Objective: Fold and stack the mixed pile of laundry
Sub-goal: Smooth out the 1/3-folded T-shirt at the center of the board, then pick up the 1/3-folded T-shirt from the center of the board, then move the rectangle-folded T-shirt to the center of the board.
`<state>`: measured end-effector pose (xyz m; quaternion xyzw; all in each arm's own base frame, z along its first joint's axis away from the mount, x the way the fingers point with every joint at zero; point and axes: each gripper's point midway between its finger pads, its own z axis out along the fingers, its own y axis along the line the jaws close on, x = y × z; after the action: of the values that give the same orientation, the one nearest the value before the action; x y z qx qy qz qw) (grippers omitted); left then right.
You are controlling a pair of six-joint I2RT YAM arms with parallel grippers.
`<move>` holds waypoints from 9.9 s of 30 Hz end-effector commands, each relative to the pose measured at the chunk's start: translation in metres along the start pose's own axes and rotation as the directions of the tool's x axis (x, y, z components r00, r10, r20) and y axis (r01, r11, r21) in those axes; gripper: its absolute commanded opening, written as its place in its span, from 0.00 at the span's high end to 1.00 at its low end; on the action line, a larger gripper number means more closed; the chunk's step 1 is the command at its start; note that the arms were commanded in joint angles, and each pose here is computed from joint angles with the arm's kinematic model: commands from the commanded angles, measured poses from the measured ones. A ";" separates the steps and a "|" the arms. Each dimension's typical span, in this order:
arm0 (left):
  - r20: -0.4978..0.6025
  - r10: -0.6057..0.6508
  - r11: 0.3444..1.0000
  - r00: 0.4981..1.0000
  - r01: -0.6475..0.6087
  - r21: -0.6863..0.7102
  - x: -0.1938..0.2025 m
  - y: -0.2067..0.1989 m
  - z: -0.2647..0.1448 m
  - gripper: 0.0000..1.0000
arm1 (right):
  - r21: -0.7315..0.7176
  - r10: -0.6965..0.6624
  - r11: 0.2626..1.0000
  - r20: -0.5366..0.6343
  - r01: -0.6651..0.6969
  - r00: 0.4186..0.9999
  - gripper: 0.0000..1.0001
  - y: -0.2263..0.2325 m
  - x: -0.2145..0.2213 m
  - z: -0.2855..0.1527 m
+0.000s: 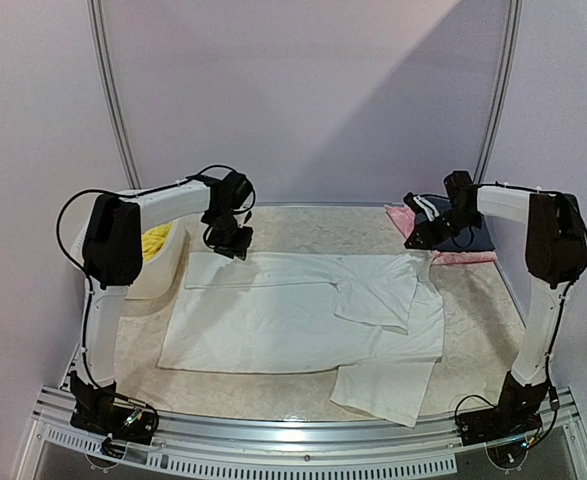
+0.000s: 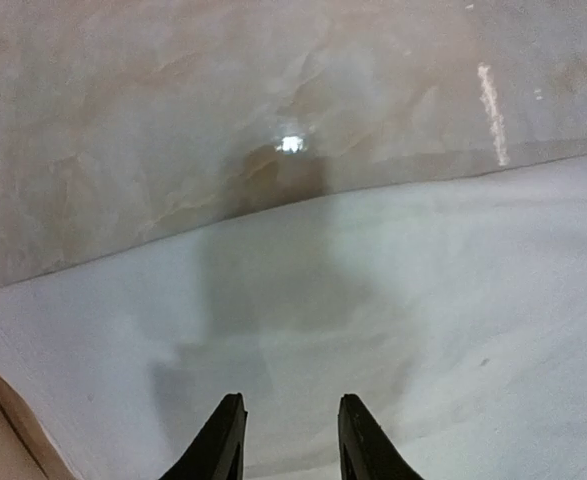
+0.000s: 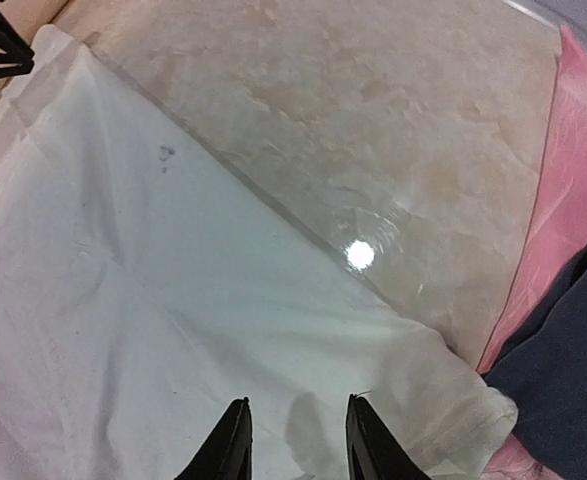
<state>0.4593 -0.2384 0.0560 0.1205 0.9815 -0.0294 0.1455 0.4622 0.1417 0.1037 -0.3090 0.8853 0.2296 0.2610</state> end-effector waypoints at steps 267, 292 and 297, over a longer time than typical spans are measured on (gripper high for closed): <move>-0.010 -0.179 0.840 0.984 0.148 -0.523 0.114 0.140 -0.088 1.00 | 0.586 -0.667 0.478 -0.243 0.655 0.704 1.00 0.077 -0.036 -0.068; -0.057 -0.116 0.841 0.992 0.068 -0.536 0.088 0.138 -0.049 1.00 | 0.555 -0.626 0.499 -0.300 0.666 0.720 1.00 0.047 -0.023 -0.027; -0.045 -0.114 0.834 0.993 0.071 -0.547 0.081 0.139 -0.045 0.99 | 0.563 -0.619 0.498 -0.302 0.660 0.725 1.00 0.039 -0.028 -0.015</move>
<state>0.3935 -0.0876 0.0735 0.0351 0.9632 0.2345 0.1266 0.4319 0.1702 0.1357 -0.5312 0.7345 -0.1996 0.3722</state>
